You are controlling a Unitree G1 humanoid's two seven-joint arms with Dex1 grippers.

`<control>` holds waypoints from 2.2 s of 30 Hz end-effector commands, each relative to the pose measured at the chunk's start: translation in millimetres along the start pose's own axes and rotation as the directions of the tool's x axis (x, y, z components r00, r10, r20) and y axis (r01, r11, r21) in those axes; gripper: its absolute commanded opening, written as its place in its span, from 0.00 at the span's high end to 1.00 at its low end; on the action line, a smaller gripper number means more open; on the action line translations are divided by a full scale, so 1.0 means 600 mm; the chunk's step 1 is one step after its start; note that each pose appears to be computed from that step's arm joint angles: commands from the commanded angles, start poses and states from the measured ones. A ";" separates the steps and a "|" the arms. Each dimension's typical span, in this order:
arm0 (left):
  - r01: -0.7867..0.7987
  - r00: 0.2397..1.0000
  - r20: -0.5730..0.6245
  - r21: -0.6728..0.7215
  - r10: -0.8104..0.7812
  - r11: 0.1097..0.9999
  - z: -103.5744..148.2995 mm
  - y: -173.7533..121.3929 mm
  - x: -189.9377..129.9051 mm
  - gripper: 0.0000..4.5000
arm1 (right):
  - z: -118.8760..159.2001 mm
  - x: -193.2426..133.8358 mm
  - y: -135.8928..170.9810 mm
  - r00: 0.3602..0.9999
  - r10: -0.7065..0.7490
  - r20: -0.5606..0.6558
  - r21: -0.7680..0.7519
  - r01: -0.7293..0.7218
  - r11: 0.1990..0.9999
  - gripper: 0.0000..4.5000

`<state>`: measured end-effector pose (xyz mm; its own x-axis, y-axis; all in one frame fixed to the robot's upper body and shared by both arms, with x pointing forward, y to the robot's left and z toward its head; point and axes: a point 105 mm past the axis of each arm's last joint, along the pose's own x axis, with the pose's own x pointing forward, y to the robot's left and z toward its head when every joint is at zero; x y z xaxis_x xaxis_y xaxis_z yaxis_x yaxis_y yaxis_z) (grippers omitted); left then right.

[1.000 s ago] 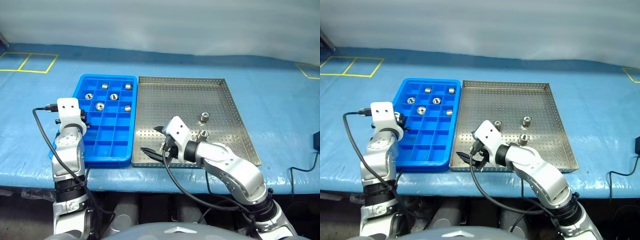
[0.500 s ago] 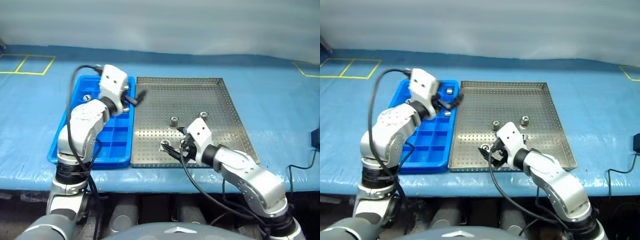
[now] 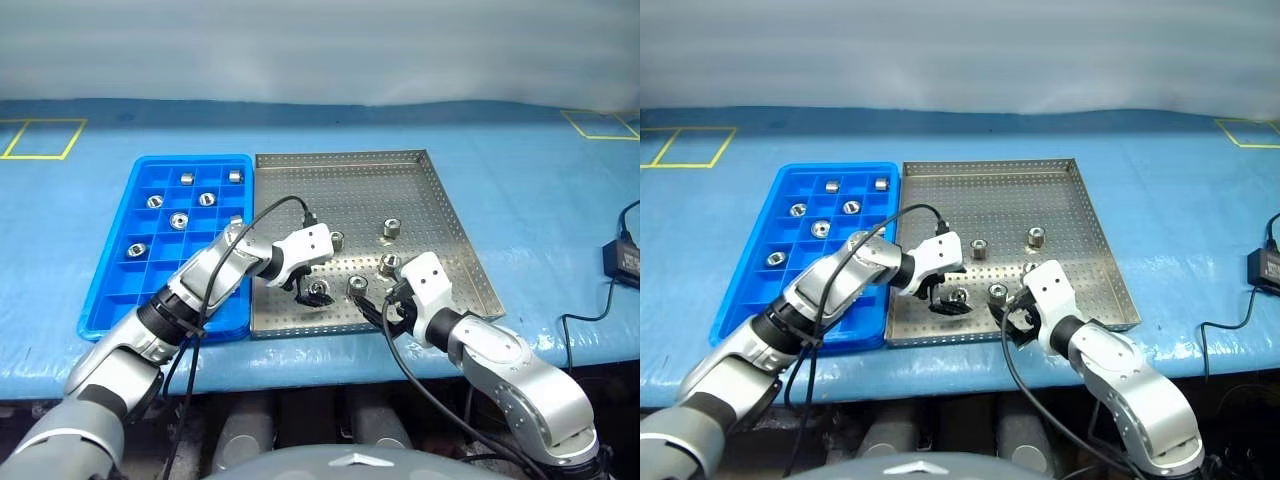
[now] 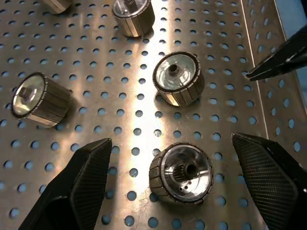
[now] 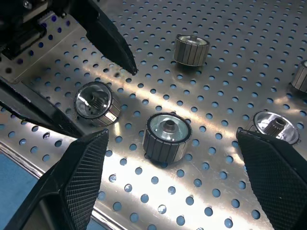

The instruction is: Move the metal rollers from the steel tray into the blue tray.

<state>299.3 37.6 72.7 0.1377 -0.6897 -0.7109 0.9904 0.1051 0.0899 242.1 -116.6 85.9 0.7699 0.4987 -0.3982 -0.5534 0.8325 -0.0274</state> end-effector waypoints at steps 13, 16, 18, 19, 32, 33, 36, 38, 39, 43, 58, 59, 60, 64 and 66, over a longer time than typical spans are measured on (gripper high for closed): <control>-0.042 0.997 -0.055 0.172 0.052 0.984 0.011 0.012 -0.006 0.61 | 0.028 0.000 0.006 0.997 -0.006 0.080 -0.015 0.007 1.000 0.00; -0.164 0.986 0.024 0.112 0.162 0.980 0.027 0.035 -0.040 0.62 | 0.036 0.006 0.013 0.996 0.025 0.091 -0.032 -0.022 0.999 0.00; -0.288 0.954 0.094 0.019 0.285 0.957 0.036 0.057 -0.071 0.62 | 0.045 0.012 0.020 0.993 0.053 0.102 -0.047 -0.049 0.998 0.00; -0.349 0.929 0.123 -0.027 0.349 0.937 0.039 0.066 -0.087 0.62 | 0.049 0.014 0.023 0.992 0.067 0.106 -0.056 -0.061 0.997 0.00; -0.796 0.159 -0.023 -0.595 0.987 0.114 -0.037 0.060 -0.269 0.62 | 0.124 0.065 0.110 0.906 0.390 0.166 -0.221 -0.351 0.910 0.00; -0.808 0.126 -0.065 -0.586 0.990 0.064 -0.049 0.052 -0.272 0.62 | 0.128 0.068 0.119 0.893 0.418 0.167 -0.232 -0.376 0.897 0.00; -0.843 0.090 -0.175 -0.537 0.981 -0.019 -0.086 0.033 -0.265 0.62 | 0.135 0.071 0.139 0.859 0.483 0.171 -0.257 -0.434 0.863 0.00; -0.839 0.067 -0.226 -0.539 0.972 -0.068 -0.103 0.023 -0.260 0.62 | 0.138 0.072 0.150 0.841 0.513 0.171 -0.271 -0.460 0.845 0.00; -0.854 0.049 -0.250 -0.512 0.967 -0.089 -0.112 0.018 -0.259 0.62 | 0.139 0.073 0.154 0.833 0.527 0.172 -0.276 -0.472 0.837 0.00; -0.853 0.036 -0.319 -0.504 0.947 -0.137 -0.139 0.010 -0.253 0.62 | 0.139 0.075 0.162 0.819 0.548 0.171 -0.286 -0.491 0.823 0.00; -0.820 0.122 -0.371 -0.560 0.921 -0.117 -0.156 0.010 -0.225 0.32 | 0.120 0.067 0.144 0.861 0.472 0.188 -0.220 -0.432 0.875 0.00; -0.815 0.122 -0.317 -0.573 0.941 -0.088 -0.136 0.017 -0.229 0.24 | 0.117 0.063 0.140 0.867 0.462 0.187 -0.213 -0.423 0.881 0.00; -0.808 0.124 -0.249 -0.587 0.960 -0.048 -0.112 0.024 -0.233 0.18 | 0.115 0.059 0.134 0.873 0.450 0.187 -0.207 -0.412 0.887 0.00; -0.768 0.185 0.004 -0.623 0.983 0.147 -0.022 0.049 -0.231 0.03 | 0.108 0.048 0.105 0.907 0.377 0.189 -0.179 -0.346 0.921 0.00; -0.725 0.278 0.116 -0.626 0.954 0.287 0.019 0.058 -0.210 0.03 | 0.106 0.044 0.084 0.928 0.318 0.193 -0.160 -0.290 0.944 0.00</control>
<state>317.3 140.6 160.2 0.9952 -0.0584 -0.0792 0.0676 0.9906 0.1187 253.1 -39.1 119.5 0.5609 0.7914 -0.2432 -0.8196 0.5722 -0.0283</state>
